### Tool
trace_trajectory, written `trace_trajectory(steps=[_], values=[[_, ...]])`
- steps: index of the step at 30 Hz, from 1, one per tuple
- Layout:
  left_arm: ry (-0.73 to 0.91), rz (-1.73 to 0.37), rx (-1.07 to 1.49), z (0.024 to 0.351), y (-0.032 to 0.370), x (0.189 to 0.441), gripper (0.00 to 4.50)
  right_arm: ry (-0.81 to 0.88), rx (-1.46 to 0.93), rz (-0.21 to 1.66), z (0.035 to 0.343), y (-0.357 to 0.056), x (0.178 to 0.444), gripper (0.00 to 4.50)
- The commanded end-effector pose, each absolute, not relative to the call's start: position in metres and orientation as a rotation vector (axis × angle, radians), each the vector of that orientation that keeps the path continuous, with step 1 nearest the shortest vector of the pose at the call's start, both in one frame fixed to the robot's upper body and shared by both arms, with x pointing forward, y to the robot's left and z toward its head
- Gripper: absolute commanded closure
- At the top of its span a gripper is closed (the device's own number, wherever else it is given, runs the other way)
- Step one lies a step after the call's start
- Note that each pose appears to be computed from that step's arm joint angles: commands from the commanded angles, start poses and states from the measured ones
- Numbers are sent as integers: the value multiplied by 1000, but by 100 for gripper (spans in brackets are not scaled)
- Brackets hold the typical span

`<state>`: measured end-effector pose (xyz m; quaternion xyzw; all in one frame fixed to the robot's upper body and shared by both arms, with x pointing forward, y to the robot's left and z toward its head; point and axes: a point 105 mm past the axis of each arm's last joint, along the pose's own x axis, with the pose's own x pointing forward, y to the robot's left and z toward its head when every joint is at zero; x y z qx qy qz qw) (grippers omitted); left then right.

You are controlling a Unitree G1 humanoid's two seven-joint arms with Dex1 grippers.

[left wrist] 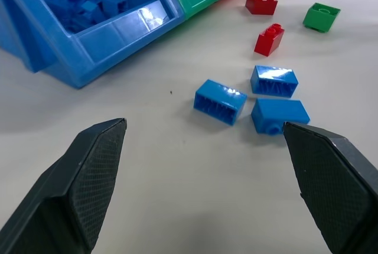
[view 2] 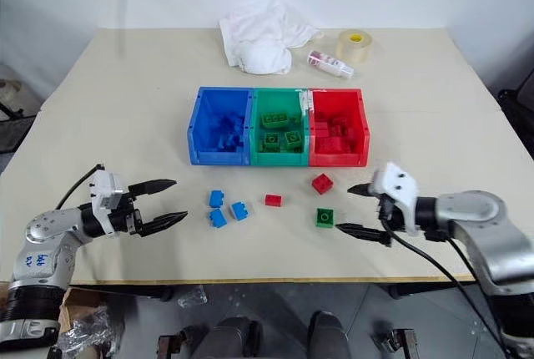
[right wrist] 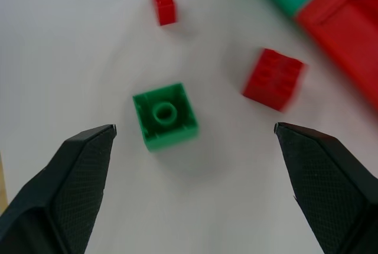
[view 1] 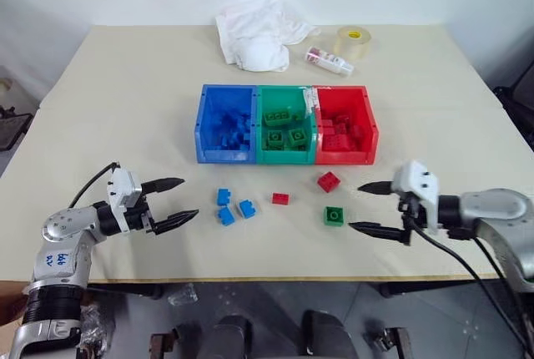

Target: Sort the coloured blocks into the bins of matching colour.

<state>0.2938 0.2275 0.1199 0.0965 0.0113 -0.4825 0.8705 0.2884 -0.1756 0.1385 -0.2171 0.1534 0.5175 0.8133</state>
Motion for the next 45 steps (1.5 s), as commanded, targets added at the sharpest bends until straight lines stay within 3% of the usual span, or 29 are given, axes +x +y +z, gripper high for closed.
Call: trace_trajectory(steps=[1,3,6,13,17,26,30,31,38,45], values=[[-29,-1002,207,129,225,289,1,386,-501,1158,124,-170,294,0],[-36,-994,201,129,225,288,1,412,-498,1195,116,-166,294,0],[-40,-986,194,128,224,285,0,386,-489,1216,115,-160,297,63],[-50,-980,183,125,220,281,0,323,-475,1217,127,-152,296,303],[-56,-981,180,124,217,283,0,204,-463,1172,156,-144,307,303],[-90,-987,179,128,209,292,0,-78,-390,979,237,-104,385,303],[-108,-985,177,129,205,295,0,-105,-385,925,246,-89,413,303],[-112,-983,176,130,205,295,0,-105,-388,923,245,-87,416,228],[-118,-975,178,131,205,294,0,-148,-390,941,248,-80,417,2],[-110,-977,186,130,209,296,0,-145,-409,1001,242,-101,392,2]])
